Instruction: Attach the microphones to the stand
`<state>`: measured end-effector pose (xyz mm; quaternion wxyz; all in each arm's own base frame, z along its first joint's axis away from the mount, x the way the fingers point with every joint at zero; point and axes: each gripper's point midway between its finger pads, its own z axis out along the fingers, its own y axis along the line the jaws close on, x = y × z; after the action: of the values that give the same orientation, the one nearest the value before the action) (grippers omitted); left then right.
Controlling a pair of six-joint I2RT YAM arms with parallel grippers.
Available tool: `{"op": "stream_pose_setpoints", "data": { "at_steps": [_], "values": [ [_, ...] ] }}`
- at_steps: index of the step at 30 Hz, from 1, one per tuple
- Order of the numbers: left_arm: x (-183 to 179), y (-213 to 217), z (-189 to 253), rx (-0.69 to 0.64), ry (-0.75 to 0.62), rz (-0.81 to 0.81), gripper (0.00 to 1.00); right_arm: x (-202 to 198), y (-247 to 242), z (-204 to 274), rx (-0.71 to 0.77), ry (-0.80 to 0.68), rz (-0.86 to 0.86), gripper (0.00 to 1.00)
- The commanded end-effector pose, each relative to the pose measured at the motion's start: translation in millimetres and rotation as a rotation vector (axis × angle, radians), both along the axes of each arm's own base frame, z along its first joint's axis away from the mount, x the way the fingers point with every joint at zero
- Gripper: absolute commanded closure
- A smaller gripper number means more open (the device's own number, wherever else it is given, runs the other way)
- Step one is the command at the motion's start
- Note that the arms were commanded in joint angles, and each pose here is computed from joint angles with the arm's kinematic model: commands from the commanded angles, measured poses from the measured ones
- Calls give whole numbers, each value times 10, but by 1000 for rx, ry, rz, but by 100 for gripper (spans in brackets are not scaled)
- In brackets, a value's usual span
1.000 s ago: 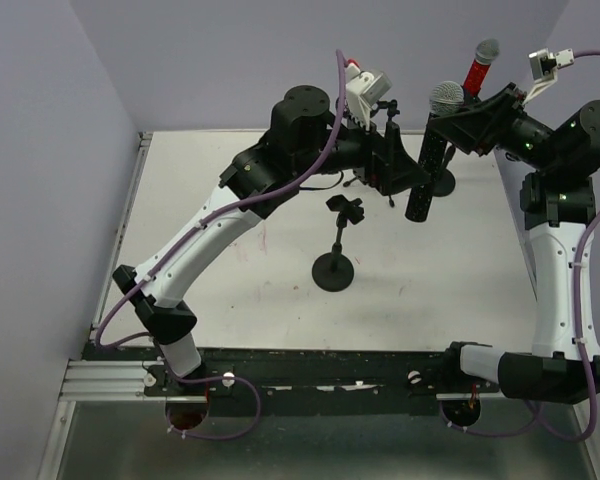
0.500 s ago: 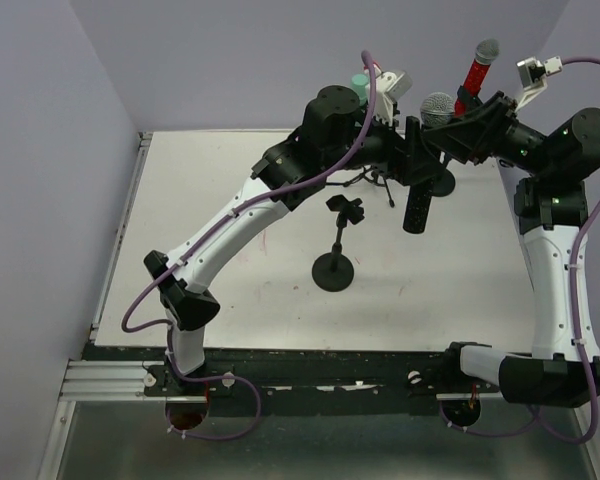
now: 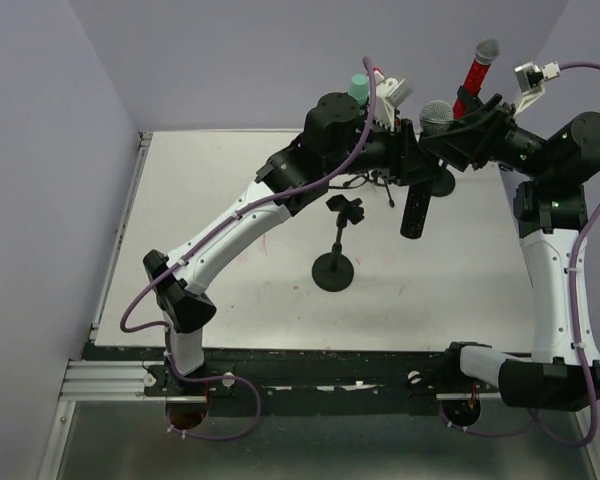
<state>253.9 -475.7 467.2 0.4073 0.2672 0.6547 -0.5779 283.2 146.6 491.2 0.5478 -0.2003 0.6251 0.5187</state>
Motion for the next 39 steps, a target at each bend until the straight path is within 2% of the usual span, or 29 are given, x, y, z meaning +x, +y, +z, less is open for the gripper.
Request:
{"op": "stream_pose_setpoints", "data": {
  "at_steps": [1, 2, 3, 12, 16, 22, 26, 28, 32, 39],
  "values": [
    [-253, 226, 355, -76, -100, -47, 100, -292, 66, 70, -64, -78, 68, 14],
    [-274, 292, 398, -82, -113, -42, 100, -326, 72, 93, -78, -107, 79, 1],
    [-284, 358, 413, -83, -126, -35, 100, -364, 79, 67, -89, -97, 96, 0],
    [-546, 1244, 757, -123, -277, 32, 100, -780, 125, -178, -238, -320, 360, 0],
    [-697, 1646, 703, -68, -396, 68, 100, -670, 101, -539, -256, -370, 397, 0],
    [-775, 2087, 343, 126, -572, 128, 100, -304, 110, -1243, -285, -476, 379, 0],
    [-738, 2218, 136, 216, -666, 152, 100, -267, 375, -1512, -365, -524, 399, 0],
    [-687, 2247, 56, 250, -677, 165, 100, -310, 581, -1736, -439, -538, 452, 0],
    [-623, 2239, -37, 286, -679, 164, 100, -271, 685, -2000, -497, -545, 485, 0],
    [-549, 2184, -101, 292, -676, 162, 100, -198, 748, -2065, -477, -544, 461, 0]
  ]
}}
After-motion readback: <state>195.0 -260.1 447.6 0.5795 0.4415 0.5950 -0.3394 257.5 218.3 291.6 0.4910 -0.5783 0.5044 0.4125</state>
